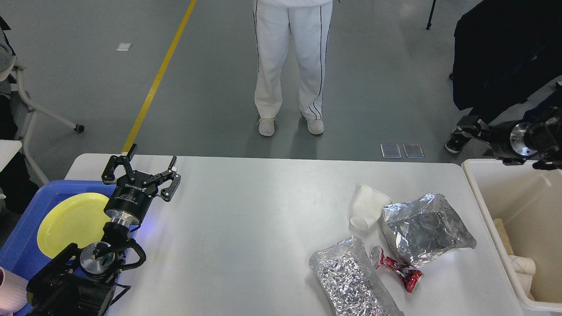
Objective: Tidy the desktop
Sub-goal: 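Raise the right gripper and move it over the crumpled foil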
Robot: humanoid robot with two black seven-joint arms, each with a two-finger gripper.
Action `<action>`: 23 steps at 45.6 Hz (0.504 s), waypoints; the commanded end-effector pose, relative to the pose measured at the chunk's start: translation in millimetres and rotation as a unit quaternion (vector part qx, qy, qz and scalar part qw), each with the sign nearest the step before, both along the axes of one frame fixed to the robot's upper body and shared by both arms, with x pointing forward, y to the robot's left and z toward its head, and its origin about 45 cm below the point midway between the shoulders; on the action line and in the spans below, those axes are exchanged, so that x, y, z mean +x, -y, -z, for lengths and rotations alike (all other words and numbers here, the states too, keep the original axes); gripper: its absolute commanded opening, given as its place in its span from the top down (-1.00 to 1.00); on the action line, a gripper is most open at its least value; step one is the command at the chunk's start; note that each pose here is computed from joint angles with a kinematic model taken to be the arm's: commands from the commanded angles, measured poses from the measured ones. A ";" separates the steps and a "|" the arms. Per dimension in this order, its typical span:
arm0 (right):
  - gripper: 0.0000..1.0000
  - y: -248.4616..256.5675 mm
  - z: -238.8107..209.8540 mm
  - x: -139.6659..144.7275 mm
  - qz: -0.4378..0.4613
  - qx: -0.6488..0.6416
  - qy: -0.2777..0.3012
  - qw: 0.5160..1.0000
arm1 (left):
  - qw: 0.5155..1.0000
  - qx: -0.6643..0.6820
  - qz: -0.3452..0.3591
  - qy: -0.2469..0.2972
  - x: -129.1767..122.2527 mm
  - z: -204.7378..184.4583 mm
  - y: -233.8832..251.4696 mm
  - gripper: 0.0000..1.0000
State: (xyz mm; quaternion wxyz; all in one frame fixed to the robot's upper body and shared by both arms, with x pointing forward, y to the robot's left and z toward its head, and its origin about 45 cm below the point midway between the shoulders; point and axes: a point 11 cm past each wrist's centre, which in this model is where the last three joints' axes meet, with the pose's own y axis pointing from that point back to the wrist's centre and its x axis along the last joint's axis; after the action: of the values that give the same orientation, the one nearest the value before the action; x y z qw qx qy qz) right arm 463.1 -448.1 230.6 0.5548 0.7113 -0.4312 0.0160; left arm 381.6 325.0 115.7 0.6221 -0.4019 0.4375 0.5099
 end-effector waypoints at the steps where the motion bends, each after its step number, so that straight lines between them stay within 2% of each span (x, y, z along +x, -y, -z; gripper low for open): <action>1: -1.00 -57.3 -57.0 23.8 -0.088 0.077 -0.013 0.993 | 1.000 0.000 -0.001 0.000 0.1 -0.2 -0.3 -0.93; 8: -1.00 -115.5 -107.1 38.1 -0.160 0.100 -0.013 0.982 | 1.000 0.000 0.000 0.000 0.0 0.0 0.0 -0.93; 12: -1.00 -152.0 -116.6 27.3 -0.215 0.083 -0.061 0.971 | 1.000 0.000 0.000 0.000 0.0 0.0 0.0 -0.93; 16: -1.00 -191.8 -117.9 -1.5 -0.274 0.071 -0.129 0.950 | 1.000 0.000 0.000 0.000 0.0 0.0 0.0 -0.93; 20: -1.00 -230.4 -113.1 -47.4 -0.330 0.067 -0.207 0.919 | 1.000 0.000 -0.001 0.000 0.1 -0.2 -0.3 -0.93; 23: -1.00 -251.7 -108.2 -75.4 -0.354 0.044 -0.226 0.906 | 1.000 0.000 -0.001 0.000 0.1 -0.2 -0.3 -0.93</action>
State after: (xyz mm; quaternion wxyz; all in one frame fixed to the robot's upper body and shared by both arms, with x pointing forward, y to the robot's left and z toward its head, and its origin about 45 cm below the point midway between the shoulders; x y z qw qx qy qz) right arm 439.8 -234.8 345.1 0.5358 0.8383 -0.0950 0.0325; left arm 381.7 325.1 115.8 0.6220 -0.4021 0.4374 0.5100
